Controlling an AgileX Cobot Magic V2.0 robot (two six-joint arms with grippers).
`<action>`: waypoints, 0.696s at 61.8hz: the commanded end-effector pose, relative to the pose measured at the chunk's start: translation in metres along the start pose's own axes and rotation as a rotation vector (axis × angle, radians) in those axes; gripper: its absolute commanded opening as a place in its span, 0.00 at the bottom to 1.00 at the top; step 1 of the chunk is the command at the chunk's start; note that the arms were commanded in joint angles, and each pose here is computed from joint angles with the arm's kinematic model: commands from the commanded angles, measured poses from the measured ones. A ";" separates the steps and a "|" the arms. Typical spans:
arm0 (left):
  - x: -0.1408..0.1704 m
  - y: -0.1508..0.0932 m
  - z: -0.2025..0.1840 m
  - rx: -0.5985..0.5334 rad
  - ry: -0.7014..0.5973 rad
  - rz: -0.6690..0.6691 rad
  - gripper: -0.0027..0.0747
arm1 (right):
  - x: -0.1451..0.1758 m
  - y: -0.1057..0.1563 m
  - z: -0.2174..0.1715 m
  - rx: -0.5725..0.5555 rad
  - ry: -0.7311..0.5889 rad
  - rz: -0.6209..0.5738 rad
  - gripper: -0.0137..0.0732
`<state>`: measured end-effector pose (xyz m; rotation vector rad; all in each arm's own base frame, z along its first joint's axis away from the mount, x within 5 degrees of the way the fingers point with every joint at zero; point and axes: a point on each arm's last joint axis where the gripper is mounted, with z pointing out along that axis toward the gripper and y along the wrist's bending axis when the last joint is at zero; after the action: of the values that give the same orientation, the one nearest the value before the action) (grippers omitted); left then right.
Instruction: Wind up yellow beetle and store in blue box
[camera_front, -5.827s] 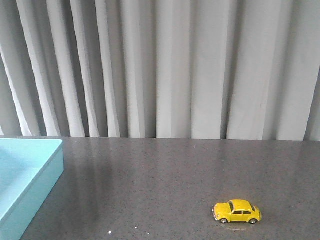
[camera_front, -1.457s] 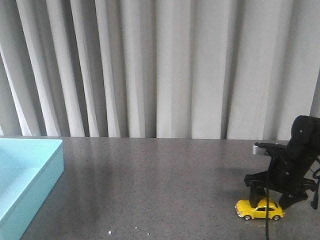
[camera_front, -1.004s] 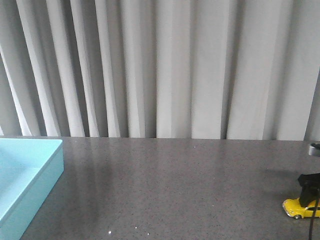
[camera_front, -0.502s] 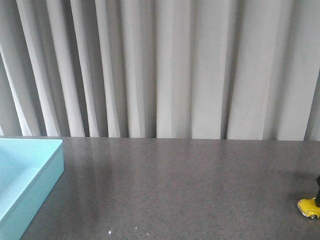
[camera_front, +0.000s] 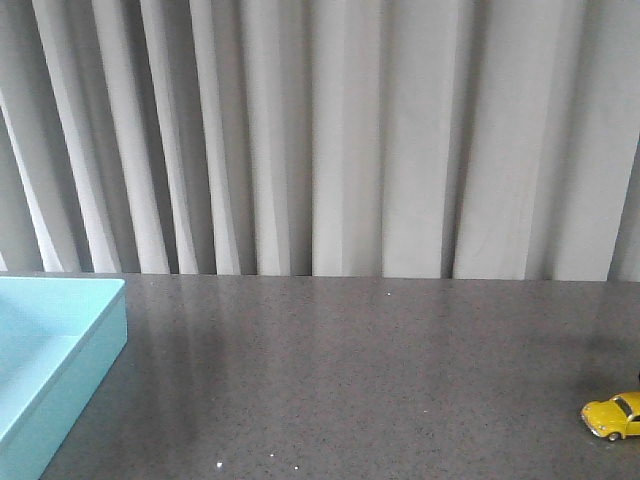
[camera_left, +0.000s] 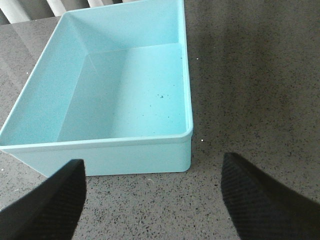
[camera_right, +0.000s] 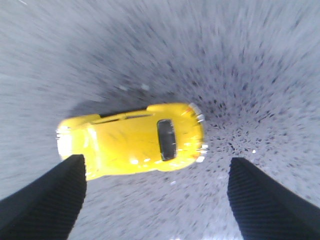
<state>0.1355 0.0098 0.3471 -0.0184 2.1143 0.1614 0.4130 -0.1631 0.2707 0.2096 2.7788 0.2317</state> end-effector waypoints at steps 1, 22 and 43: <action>-0.015 0.001 -0.006 0.005 -0.102 -0.006 0.75 | -0.002 0.038 -0.068 -0.007 -0.156 -0.079 0.81; -0.015 0.001 -0.006 0.005 -0.102 -0.006 0.75 | 0.053 0.132 -0.144 0.132 -0.395 -0.256 0.80; -0.015 0.001 -0.006 0.005 -0.102 -0.006 0.75 | 0.188 0.153 -0.150 0.076 -0.609 -0.305 0.80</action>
<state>0.1355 0.0098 0.3471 -0.0184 2.1143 0.1614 0.2309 -0.0016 0.3746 -0.1394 2.2943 -0.0034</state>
